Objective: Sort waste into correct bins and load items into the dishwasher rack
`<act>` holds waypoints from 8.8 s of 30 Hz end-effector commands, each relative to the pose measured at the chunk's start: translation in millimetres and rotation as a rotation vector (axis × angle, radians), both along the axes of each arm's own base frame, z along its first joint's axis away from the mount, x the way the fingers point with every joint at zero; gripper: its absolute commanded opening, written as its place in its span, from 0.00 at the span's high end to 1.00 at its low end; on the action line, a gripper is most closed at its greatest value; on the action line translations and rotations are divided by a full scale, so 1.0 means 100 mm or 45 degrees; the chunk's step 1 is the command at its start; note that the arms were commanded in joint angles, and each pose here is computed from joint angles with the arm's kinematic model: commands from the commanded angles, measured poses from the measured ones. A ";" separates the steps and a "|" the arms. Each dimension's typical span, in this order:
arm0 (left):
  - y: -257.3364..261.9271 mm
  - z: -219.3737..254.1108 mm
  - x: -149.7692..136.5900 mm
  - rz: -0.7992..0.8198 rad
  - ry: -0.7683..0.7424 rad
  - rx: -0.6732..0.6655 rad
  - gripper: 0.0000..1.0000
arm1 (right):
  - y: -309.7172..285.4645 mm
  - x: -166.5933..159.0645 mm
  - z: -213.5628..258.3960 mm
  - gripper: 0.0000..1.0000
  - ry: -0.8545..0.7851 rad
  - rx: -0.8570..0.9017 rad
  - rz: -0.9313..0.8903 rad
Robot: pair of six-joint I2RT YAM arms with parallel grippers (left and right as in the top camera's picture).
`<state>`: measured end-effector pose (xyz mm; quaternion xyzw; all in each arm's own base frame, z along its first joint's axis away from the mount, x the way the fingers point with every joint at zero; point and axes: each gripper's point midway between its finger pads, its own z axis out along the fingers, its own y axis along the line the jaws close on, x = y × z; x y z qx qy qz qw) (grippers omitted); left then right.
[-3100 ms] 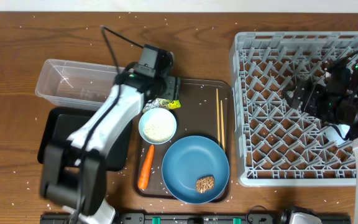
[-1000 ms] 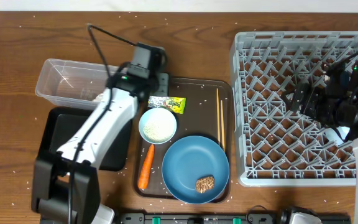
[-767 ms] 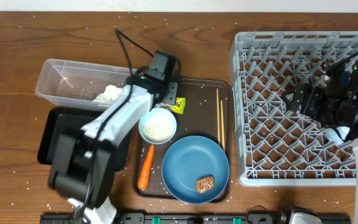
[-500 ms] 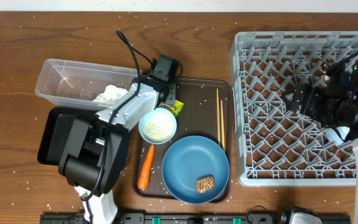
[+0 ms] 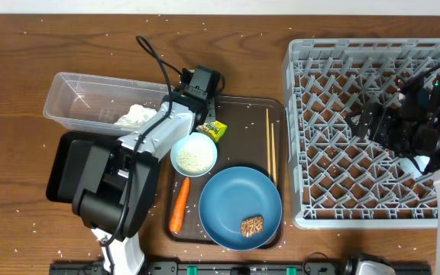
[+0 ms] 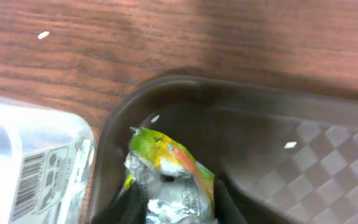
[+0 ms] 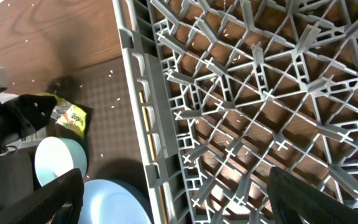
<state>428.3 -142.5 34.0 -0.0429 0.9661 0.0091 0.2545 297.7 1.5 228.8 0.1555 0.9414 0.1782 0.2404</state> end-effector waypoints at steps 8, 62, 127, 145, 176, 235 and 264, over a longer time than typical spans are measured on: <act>-0.04 0.25 0.02 -0.012 -0.051 -0.041 0.94 | 0.06 -0.07 -0.05 0.11 0.040 0.003 0.039; 0.54 1.19 -1.61 -0.134 0.392 -0.079 0.30 | 0.07 -0.10 -0.07 0.08 0.049 -0.008 0.063; 0.26 -0.04 -2.55 -0.208 0.860 -0.185 0.94 | 0.05 -0.04 -0.04 0.06 0.017 -0.015 0.062; 1.54 0.55 -1.83 0.646 0.410 -0.087 0.94 | 0.05 -0.04 -0.04 0.06 0.017 -0.016 0.062; 1.20 1.02 -1.55 0.354 0.132 -0.380 0.44 | 0.05 -0.04 -0.04 0.06 0.011 -0.022 0.073; 0.32 -0.24 -1.25 -0.239 0.398 -0.010 0.94 | 0.05 -0.04 -0.04 0.05 0.014 -0.022 0.074; 2.31 1.70 -2.07 0.639 0.311 0.665 0.94 | 0.05 -0.02 -0.03 0.04 0.001 -0.024 0.074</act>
